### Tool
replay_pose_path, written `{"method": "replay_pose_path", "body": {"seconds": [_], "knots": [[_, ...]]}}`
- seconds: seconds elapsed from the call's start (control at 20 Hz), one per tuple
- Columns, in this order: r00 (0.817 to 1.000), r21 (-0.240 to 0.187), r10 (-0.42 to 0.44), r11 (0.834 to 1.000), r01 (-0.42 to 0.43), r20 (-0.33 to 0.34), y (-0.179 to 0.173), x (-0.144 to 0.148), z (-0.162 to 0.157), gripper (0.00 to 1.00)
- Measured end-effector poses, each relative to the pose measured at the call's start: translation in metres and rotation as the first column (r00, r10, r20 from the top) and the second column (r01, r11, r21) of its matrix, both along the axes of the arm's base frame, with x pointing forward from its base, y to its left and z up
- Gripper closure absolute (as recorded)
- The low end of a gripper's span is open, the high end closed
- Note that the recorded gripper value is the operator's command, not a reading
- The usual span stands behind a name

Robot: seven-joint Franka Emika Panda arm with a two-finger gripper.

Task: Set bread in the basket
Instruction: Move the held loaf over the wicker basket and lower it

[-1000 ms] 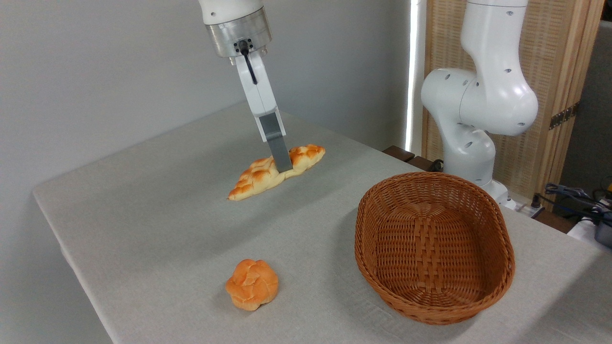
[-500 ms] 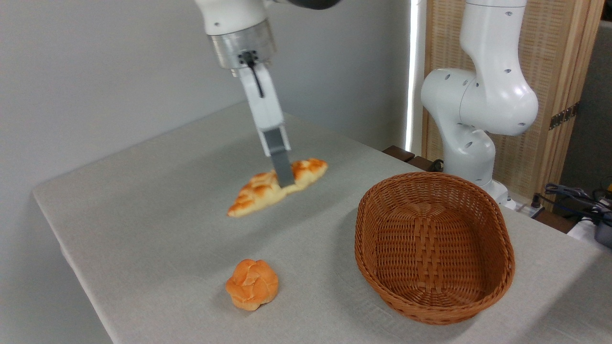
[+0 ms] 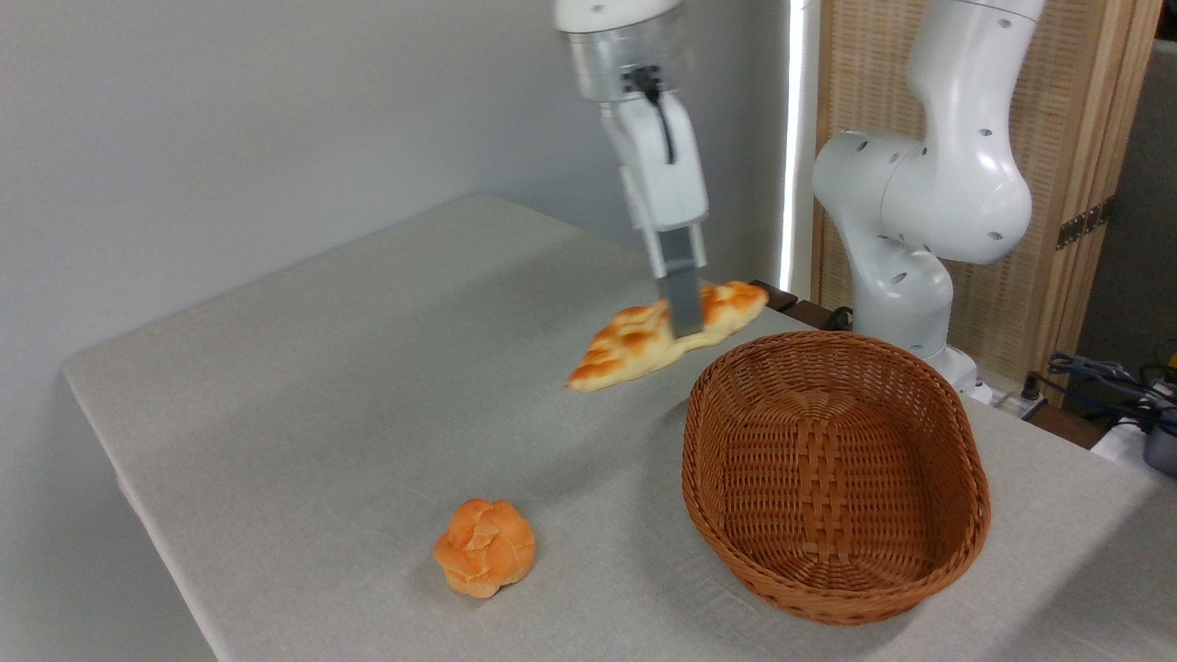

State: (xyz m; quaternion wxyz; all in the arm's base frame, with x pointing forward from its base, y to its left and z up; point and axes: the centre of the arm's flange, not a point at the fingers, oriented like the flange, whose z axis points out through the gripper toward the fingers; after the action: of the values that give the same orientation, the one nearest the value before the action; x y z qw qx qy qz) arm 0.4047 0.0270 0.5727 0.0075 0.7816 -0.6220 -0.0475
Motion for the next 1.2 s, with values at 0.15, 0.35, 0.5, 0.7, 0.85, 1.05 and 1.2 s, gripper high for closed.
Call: {"method": "replay_pose_path", "body": {"seconds": [0.15,0.35,0.5,0.7,0.85,1.05,1.2], "knots": [[0.996,0.0,-0.069,0.998,0.07,-0.064,-0.009,-0.029,-0.006,0.78],[0.989,0.002,-0.049,0.999,0.049,-0.142,0.018,-0.043,-0.018,0.68],[0.979,0.015,-0.05,0.998,0.054,-0.197,0.034,-0.049,-0.036,0.37],[0.968,0.023,-0.053,0.998,0.061,-0.245,0.04,-0.053,-0.059,0.01],[0.962,-0.017,-0.051,0.999,0.048,-0.27,0.052,-0.053,-0.072,0.0],[0.954,-0.024,-0.088,0.996,0.084,-0.287,0.041,-0.049,-0.08,0.0],[0.95,-0.027,-0.103,0.995,0.1,-0.293,0.04,-0.048,-0.082,0.0]]}}
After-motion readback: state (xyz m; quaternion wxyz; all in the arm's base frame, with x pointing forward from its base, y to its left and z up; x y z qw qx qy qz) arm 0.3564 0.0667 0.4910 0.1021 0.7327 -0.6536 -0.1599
